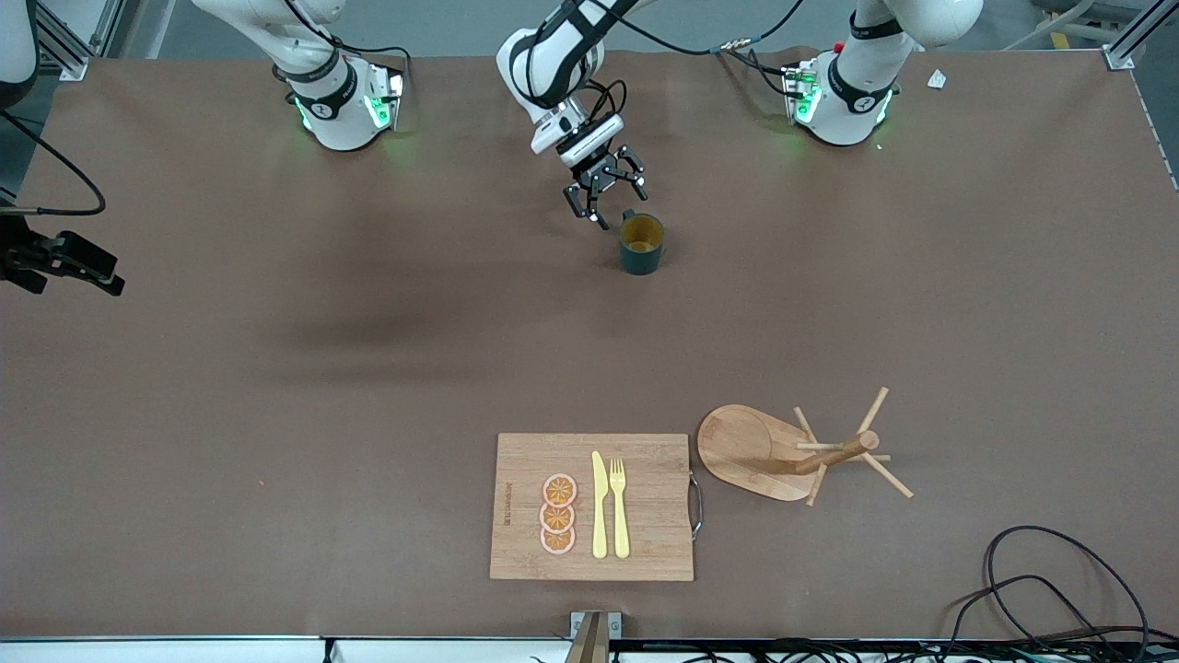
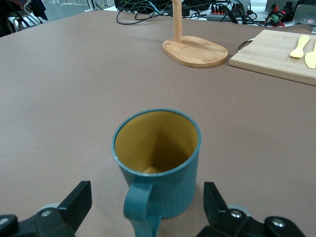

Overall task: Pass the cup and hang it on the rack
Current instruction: 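Lower the left gripper onto the teal mug handle and close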

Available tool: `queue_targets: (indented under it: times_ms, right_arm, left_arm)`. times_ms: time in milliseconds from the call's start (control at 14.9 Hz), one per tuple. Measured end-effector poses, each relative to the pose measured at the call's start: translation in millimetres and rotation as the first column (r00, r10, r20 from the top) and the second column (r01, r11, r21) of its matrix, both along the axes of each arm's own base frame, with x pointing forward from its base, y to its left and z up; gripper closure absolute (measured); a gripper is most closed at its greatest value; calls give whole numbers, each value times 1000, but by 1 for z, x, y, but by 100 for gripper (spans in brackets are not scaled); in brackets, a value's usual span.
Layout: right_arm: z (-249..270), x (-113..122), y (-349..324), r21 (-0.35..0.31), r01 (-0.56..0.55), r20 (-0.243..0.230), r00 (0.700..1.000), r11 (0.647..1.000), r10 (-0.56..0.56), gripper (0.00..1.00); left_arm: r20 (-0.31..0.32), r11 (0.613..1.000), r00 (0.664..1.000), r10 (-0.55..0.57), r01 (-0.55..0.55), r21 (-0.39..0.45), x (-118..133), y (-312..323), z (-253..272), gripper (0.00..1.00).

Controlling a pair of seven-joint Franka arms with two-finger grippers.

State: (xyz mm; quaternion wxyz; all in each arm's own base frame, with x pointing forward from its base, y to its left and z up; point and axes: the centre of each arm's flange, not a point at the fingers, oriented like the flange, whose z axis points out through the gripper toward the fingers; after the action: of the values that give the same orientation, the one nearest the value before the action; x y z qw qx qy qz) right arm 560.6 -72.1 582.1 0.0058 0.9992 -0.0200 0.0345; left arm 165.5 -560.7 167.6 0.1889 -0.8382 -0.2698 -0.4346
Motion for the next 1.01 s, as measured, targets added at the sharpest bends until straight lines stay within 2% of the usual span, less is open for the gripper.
queue_targets:
  times_ms: [202, 404, 471, 605, 673, 740, 807, 874, 1009]
  right_arm:
    - [0, 0, -1, 0, 1, 0, 1000, 1000, -1, 0]
    - [4, 0, -1, -25, -5, 5, 1000, 1000, 5, 0]
    - [7, 0, -1, -30, -6, 11, 1000, 1000, 6, 0]
    - [12, 1, -2, -37, -6, 18, 1000, 999, 7, 0]
    - [10, 2, -2, -37, -6, 16, 1000, 999, 7, 0]
    - [7, 3, -2, -36, -7, 10, 1000, 999, 7, 0]
    - [4, 5, -1, -35, -8, 4, 1000, 999, 8, 0]
    - [0, 7, -1, -35, -9, 0, 1000, 999, 9, 0]
    - [-1, 9, -1, -34, -10, -2, 1000, 999, 10, 0]
  left_arm:
    - [-5, 1000, 1000, -1, 1, 11, -2, 2, -9, 2]
    - [-8, 1000, 1000, -4, 4, 14, -2, 2, -16, 27]
    - [-9, 1000, 1000, -4, 4, 7, -2, 0, -16, 27]
    - [-8, 1000, 1000, -2, 2, -6, 0, -5, -13, 43]
    - [-7, 1000, 1000, 0, 0, -8, 1, -7, -13, 43]
    - [-7, 1000, 1000, 1, -1, -11, 2, -8, -13, 48]
    - [-6, 1000, 1000, 3, -3, -13, 3, -9, -13, 58]
    - [-6, 1000, 1000, 4, -4, -16, 5, -10, -14, 58]
    - [-4, 1000, 1000, 8, -8, -19, 7, -12, -14, 67]
